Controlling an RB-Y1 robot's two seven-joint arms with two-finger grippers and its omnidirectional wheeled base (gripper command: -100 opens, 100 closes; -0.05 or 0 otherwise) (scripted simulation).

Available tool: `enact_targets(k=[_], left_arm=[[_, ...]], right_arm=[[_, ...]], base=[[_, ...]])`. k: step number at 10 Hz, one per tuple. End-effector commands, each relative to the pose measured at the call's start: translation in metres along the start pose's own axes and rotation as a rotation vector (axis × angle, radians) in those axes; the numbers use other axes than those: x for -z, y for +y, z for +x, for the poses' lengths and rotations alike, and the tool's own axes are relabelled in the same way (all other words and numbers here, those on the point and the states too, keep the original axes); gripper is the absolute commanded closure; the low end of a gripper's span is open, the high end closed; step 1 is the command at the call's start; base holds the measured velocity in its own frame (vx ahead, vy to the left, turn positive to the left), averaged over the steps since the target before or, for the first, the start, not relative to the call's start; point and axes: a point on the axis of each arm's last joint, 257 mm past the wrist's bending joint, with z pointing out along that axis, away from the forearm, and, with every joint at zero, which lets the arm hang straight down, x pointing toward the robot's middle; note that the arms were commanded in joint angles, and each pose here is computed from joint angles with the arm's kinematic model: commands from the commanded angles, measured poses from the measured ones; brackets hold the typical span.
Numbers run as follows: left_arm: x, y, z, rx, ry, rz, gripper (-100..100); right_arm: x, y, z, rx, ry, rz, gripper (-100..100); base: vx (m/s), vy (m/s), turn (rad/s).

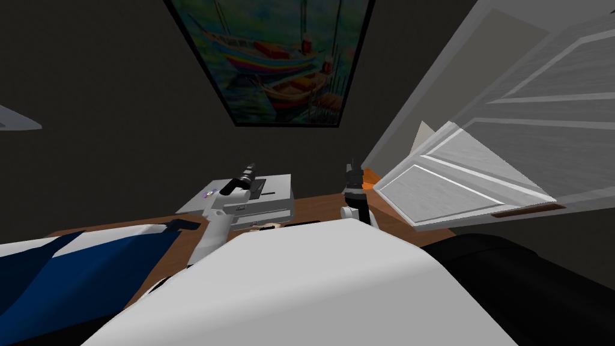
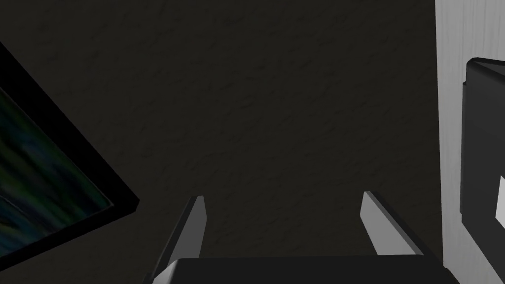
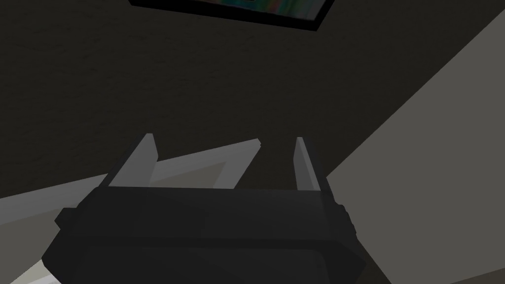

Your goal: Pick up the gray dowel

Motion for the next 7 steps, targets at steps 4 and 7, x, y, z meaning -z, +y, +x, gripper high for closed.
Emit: enact_targets(k=[4, 7], left_arm=[[-0.012, 0.045, -0.007, 0.03, 0.006, -0.17, -100], [-0.019, 0.077, -0.014, 0.07, 0.007, -0.293, -100]], right_arm=[[0.0, 0.0, 0.0, 0.0, 0.0, 0.0, 0], [0.0, 0.0, 0.0, 0.0, 0.0, 0.0, 0]], base=[[0.003, 0.027, -0.092], [0.001, 0.029, -0.089]])
